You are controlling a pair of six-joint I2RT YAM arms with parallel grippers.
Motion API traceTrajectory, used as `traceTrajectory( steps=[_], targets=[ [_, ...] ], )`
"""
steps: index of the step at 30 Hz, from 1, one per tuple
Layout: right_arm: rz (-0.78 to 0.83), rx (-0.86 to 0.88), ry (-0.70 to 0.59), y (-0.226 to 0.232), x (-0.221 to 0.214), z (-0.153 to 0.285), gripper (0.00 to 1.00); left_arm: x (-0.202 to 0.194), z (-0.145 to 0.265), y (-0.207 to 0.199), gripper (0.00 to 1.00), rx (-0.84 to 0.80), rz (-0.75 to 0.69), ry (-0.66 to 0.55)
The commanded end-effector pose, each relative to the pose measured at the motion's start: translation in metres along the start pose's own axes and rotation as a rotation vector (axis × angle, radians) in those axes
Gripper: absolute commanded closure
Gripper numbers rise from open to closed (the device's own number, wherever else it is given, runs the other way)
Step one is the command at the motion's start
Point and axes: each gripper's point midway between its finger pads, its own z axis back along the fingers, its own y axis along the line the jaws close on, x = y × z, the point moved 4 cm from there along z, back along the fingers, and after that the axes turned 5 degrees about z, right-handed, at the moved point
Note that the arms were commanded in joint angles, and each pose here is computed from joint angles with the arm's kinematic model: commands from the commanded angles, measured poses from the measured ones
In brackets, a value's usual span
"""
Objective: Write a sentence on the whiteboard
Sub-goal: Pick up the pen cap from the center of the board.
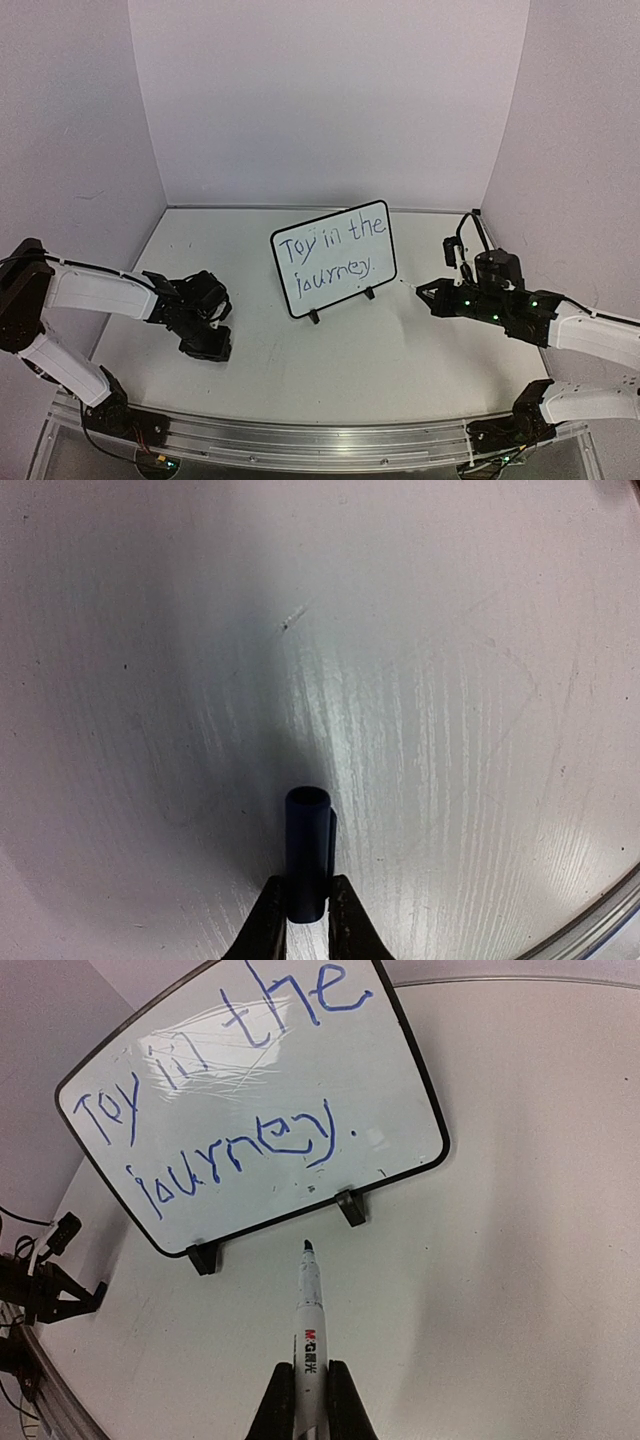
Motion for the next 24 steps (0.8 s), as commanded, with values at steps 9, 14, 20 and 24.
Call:
traceTrajectory(
  steps=[9,14,20,24],
  targets=[
    [-0.009,0.02,-0.039,0.005,0.01,0.004,1.0,0.006,0.004,-0.003,0.97,0.013,-0.008,-0.025],
    [-0.015,0.053,-0.024,0.01,0.011,0.006,1.0,0.007,0.009,-0.001,1.0,0.024,-0.026,-0.041],
    [-0.004,0.192,0.019,0.034,0.019,0.036,1.0,0.038,0.075,-0.014,1.0,0.006,-0.129,-0.266],
    [0.027,0.284,0.073,0.054,0.029,0.049,1.0,0.048,0.111,-0.044,1.0,-0.15,-0.236,-0.339]
  ],
)
